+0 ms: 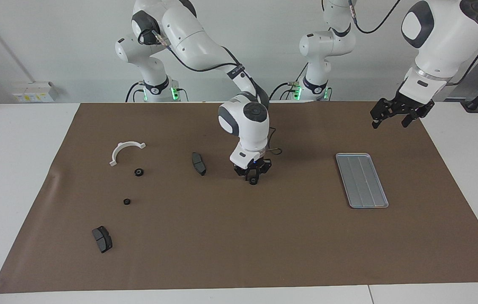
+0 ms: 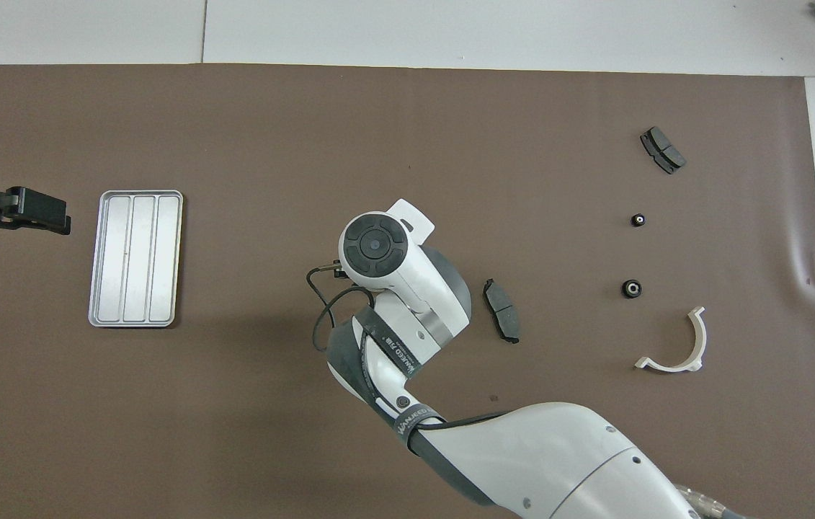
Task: Place bearing gear from tray to pile
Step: 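Grasp the mid-table gear with the right gripper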
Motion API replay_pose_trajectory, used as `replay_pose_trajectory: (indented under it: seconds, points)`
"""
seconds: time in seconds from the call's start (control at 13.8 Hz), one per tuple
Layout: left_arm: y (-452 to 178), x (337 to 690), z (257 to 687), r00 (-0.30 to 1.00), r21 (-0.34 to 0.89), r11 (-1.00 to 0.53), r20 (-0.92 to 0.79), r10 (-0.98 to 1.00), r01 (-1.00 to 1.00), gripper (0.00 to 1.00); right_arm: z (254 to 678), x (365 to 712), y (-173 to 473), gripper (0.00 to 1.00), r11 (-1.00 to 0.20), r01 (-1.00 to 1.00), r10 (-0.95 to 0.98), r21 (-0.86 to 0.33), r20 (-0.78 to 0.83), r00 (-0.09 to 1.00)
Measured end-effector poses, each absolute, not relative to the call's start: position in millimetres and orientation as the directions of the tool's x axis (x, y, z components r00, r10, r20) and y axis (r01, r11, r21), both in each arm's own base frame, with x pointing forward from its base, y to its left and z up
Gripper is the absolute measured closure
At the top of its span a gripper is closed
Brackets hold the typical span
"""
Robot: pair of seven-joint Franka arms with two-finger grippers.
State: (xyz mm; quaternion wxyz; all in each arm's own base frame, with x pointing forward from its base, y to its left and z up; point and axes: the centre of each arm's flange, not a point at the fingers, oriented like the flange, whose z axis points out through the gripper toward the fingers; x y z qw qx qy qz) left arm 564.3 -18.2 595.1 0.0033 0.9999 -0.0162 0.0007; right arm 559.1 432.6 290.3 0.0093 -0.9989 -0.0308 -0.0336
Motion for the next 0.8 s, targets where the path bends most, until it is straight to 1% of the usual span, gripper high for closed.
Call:
replay_pose_trajectory:
  seconds: [0.29, 0.51, 0.65, 0.8]
  points:
    - [-18, 564, 595, 0.999, 0.006, -0.999, 0.001, -0.032, -0.032, 0.00, 297, 561, 434, 0.70, -0.999, 0.035, 0.033, -0.027, 0.080, 0.996]
    - [-18, 564, 595, 0.999, 0.006, -0.999, 0.001, -0.032, -0.032, 0.00, 317, 572, 421, 0.70, -0.999, 0.011, 0.008, -0.035, 0.096, 0.995]
    - [-18, 564, 595, 0.999, 0.006, -0.999, 0.001, -0.032, -0.032, 0.00, 349, 589, 391, 0.70, -0.999, -0.036, -0.040, -0.039, 0.109, 0.993]
    - [-18, 564, 595, 0.999, 0.006, -0.999, 0.001, -0.032, -0.032, 0.00, 395, 609, 336, 0.70, -0.996, -0.087, -0.089, -0.029, 0.105, 0.990]
